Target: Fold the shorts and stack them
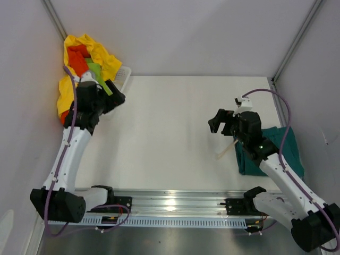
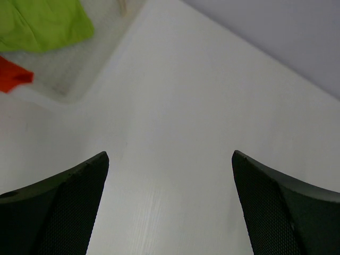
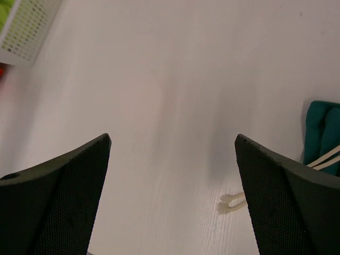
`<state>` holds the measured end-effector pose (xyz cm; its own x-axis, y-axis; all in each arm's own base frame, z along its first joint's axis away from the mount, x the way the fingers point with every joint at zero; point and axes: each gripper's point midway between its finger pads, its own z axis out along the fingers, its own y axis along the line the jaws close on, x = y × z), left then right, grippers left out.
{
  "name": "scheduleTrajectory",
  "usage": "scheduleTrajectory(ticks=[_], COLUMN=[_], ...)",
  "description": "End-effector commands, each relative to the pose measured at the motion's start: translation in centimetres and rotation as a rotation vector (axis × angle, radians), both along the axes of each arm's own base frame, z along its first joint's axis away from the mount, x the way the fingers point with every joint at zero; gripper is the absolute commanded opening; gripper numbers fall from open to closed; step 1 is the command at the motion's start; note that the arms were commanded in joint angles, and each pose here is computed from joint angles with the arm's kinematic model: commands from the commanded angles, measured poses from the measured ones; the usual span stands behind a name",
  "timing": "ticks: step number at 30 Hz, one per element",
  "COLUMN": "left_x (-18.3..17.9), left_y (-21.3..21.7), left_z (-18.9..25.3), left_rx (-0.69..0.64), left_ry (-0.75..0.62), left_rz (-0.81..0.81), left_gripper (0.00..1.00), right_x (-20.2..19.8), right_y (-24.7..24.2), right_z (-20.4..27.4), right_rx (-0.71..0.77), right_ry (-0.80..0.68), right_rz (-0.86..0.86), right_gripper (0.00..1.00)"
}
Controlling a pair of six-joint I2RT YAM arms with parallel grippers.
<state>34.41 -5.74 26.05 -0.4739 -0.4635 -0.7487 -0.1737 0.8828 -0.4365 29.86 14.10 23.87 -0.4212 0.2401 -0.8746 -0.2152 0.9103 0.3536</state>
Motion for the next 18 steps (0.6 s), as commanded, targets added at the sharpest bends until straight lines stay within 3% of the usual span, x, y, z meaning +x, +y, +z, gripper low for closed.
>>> scheduleTrajectory(ticks=[1, 3, 4, 6, 12, 18], left_x=[3.1, 4.6, 5.3, 6.4, 9.1, 10.8], left_y=[4.5, 8.1, 9.2, 11.9, 19.3, 22.8], left_z=[6.2, 5.9, 8.3, 9.0, 5.9, 3.3], left_rx=[-0.002, 0.011, 0.005, -0.025, -0.112, -0.061], left_ry=[-0.105, -0.076, -0.121, -0.12, -0.042, 0.001], left_rz=[0.153, 0.272, 0.303, 0.358, 0.497, 0.605], left_gripper=[0.99, 0.99, 0.99, 0.99, 0.96, 0.94], right_x=[1.2, 1.3, 1.3, 1.4, 0.5, -0.2], right_y=[1.2, 1.9, 2.3, 2.7, 5.3, 6.5], right_z=[-2.0, -3.2, -3.4, -4.1, -4.8, -5.9], right_rx=[-0.009, -0.008, -0.003, 0.013, 0.031, 0.037], right_ry=[-0.004, 0.014, 0.016, 0.031, -0.001, -0.009], right_rz=[0.045, 0.076, 0.092, 0.096, 0.167, 0.195], right_gripper=[0.99, 0.99, 0.99, 0.99, 1.0, 1.0])
